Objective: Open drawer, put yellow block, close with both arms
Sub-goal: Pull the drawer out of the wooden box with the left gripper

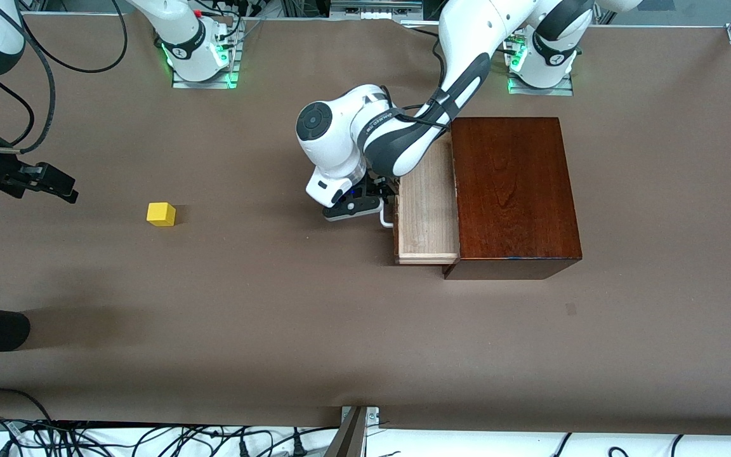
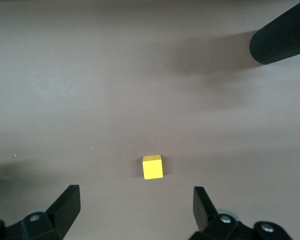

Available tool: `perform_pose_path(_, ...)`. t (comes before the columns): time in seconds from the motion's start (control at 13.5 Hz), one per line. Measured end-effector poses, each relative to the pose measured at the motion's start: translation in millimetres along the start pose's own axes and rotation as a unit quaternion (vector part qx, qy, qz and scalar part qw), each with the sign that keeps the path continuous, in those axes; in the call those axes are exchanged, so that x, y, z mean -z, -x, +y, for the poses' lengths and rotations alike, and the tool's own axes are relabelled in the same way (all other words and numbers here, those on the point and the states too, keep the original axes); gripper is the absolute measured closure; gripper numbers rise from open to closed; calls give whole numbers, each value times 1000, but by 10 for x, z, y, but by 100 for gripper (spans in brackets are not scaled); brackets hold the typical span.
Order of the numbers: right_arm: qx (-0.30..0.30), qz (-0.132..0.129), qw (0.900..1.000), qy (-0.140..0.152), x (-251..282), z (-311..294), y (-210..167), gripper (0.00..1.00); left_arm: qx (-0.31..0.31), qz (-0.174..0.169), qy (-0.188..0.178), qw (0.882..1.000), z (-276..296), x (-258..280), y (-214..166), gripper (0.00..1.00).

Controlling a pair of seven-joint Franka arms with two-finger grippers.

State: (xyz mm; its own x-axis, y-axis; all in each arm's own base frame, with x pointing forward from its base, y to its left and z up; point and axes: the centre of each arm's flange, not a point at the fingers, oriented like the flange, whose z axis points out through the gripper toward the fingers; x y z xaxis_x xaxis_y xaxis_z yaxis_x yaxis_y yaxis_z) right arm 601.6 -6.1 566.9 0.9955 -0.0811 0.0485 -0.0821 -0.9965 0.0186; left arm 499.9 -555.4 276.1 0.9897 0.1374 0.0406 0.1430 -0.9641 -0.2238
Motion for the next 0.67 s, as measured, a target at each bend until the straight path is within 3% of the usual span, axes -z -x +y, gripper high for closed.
perform_pose_path(0.22, 0, 0, 1000, 0, -2, 0, 0, 0, 6, -6, 26, 1000, 60, 151, 2, 0)
perform_pose_path(0.67, 0, -2, 1000, 0, -8, 0, 0, 0, 5, -4, 44, 999, 125, 290, 48, 0)
